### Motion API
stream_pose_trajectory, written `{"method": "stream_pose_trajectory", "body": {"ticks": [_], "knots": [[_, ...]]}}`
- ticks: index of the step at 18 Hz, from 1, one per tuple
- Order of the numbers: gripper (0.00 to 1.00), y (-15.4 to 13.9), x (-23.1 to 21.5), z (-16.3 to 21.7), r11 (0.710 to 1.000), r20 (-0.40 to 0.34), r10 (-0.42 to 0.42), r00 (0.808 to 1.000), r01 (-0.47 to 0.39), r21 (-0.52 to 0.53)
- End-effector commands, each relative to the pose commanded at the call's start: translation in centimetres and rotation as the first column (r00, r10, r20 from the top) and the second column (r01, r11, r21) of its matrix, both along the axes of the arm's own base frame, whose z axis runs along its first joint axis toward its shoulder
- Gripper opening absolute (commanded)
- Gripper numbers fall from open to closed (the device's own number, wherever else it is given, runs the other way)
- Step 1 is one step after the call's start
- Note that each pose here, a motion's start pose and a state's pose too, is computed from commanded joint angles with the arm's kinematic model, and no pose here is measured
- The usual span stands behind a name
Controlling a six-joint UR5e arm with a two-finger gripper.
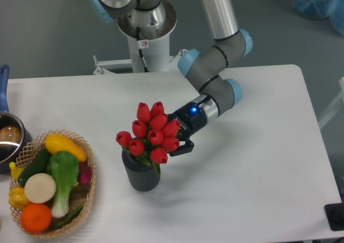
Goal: Insert the flowers into the vase
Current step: 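Push the tulip bunch further down into the vase, then open the gripper to release the tulips in the vase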
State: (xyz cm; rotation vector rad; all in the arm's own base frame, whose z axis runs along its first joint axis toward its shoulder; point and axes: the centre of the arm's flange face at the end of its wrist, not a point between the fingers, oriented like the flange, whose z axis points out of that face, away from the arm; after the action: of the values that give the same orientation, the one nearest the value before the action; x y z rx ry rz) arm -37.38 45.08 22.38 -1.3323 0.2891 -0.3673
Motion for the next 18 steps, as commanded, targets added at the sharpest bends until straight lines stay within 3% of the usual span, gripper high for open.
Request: {"method": "stream_pose_trajectory", "body": {"ticks": [6, 7, 9, 11, 18], "knots": [[0.49, -0.07, 0.12, -0.14, 1.0, 0.003, 0.001, 1.0, -0.001, 0.0], [0.52, -0.07, 0.13, -0.06, 1.0, 0.003, 0.0, 1.0, 0.0, 0.0], [0.7, -0.11, 0.03, 0.09, 1.0, -0.001, 0.002, 1.0, -0.002, 0.002], [0.82, -0.24, -0.1, 0.27, 1.0, 0.003, 0.004, 1.0, -0.004, 0.004], [0.94, -0.35, 0.13, 0.18, 1.0, 0.006, 0.005, 1.0, -0.005, 0.002]]}}
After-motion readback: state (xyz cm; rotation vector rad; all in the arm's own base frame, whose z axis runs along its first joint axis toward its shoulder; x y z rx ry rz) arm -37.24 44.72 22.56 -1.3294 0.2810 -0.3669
